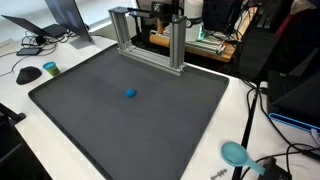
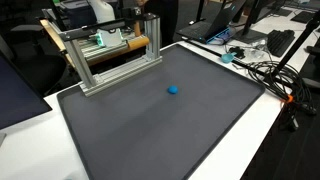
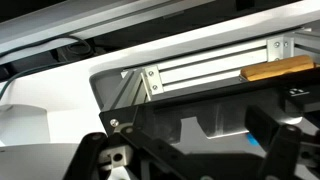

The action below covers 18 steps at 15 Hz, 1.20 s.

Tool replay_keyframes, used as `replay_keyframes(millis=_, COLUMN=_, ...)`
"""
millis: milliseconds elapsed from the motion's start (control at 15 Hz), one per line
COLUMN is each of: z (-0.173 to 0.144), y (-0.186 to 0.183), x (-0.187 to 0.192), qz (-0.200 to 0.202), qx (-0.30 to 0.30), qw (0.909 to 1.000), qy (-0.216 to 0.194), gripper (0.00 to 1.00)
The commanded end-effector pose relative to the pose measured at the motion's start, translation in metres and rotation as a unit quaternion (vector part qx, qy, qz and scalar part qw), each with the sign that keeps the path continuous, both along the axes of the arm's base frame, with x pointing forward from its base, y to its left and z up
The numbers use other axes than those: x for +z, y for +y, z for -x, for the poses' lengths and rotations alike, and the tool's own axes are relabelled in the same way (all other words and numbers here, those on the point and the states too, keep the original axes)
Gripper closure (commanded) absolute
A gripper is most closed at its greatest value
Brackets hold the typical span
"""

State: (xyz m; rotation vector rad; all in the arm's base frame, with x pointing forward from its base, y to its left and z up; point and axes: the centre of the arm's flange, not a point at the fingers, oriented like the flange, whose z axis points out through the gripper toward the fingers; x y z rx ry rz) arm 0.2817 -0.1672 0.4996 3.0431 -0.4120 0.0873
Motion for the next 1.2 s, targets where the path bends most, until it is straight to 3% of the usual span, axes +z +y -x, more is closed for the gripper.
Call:
replay_keyframes(millis=0, z=0.000, y=0.000, x=0.000, qz=0.000, qx=0.000, qw=1.0000, qy=0.000, gripper=0.00)
replay_keyframes(millis=467, z=-0.002, y=0.006, x=0.007, qz=0.005, qx=0.012, qw=0.9999, qy=-0.006, gripper=0.00)
replay_keyframes(millis=800, z=-0.012, y=0.076, x=0.056, qz=0.051, qx=0.106, qw=0.9909, qy=-0.065, gripper=0.00)
replay_keyframes(millis=1133, z=-0.020, y=0.152, x=0.067, qz=0.055, qx=0.202, qw=0.9737, qy=-0.089, gripper=0.00)
